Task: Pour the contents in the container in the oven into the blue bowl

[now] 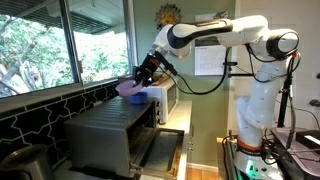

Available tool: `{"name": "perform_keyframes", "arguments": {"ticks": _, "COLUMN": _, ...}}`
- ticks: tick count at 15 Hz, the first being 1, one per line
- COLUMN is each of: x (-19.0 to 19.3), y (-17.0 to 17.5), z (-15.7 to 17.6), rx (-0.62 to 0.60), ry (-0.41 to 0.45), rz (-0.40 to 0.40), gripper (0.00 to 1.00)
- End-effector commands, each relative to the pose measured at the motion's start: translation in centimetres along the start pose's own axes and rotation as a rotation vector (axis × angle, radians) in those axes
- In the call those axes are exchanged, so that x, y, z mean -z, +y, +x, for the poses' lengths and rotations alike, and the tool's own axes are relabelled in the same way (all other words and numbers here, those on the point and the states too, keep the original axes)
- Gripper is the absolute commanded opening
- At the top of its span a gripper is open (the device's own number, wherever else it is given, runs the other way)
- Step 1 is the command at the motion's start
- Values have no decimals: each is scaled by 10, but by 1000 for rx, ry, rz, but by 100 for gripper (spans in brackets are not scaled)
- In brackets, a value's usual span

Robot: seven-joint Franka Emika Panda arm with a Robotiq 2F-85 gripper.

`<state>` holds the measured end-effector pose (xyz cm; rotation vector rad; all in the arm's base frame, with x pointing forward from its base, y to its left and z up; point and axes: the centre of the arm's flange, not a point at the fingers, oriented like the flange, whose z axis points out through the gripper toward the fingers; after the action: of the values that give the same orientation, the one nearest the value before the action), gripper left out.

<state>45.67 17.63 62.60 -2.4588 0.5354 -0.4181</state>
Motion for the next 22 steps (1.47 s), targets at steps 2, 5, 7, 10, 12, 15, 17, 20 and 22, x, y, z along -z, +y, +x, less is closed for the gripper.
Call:
{"name": "perform_keyframes", "arguments": {"ticks": 2, "x": -31, "y": 9, "z": -7, "rx": -192, "ry": 15, "rz": -9, "gripper": 5}}
{"name": "perform_keyframes", "arguments": {"ticks": 5, "x": -44, "y": 14, "z": -10, "rx": -256, "ry": 22, "rz": -69, "gripper": 5}}
{"name": "perform_keyframes", "arguments": {"ticks": 7, "x": -48, "y": 15, "z": -11, "rx": -294, "ry": 35, "rz": -110, "gripper": 5}}
{"name": "perform_keyframes", "arguments": {"ticks": 10, "x": -52, "y": 15, "z": -13, "rx": -330, "ry": 72, "rz": -186, "gripper": 5}}
{"name": "perform_keyframes", "arguments": {"ticks": 12, "x": -55, "y": 15, "z": -13, "rx": -355, "ry": 98, "rz": -223, "gripper": 5}}
{"name": "perform_keyframes", "arguments": {"ticks": 15, "x": -66, "y": 15, "z": -16, "rx": -386, "ry": 119, "rz": -274, "gripper": 5}}
{"name": "perform_keyframes", "arguments": {"ticks": 17, "x": -73, "y": 14, "z": -16, "rx": -405, "ry": 127, "rz": -287, "gripper": 5}}
{"name": "perform_keyframes", "arguments": {"ticks": 20, "x": -79, "y": 11, "z": -14, "rx": -439, "ry": 140, "rz": -280, "gripper": 5}}
{"name": "perform_keyframes", "arguments": {"ticks": 22, "x": -78, "y": 9, "z": -11, "rx": -459, "ry": 158, "rz": -270, "gripper": 45}}
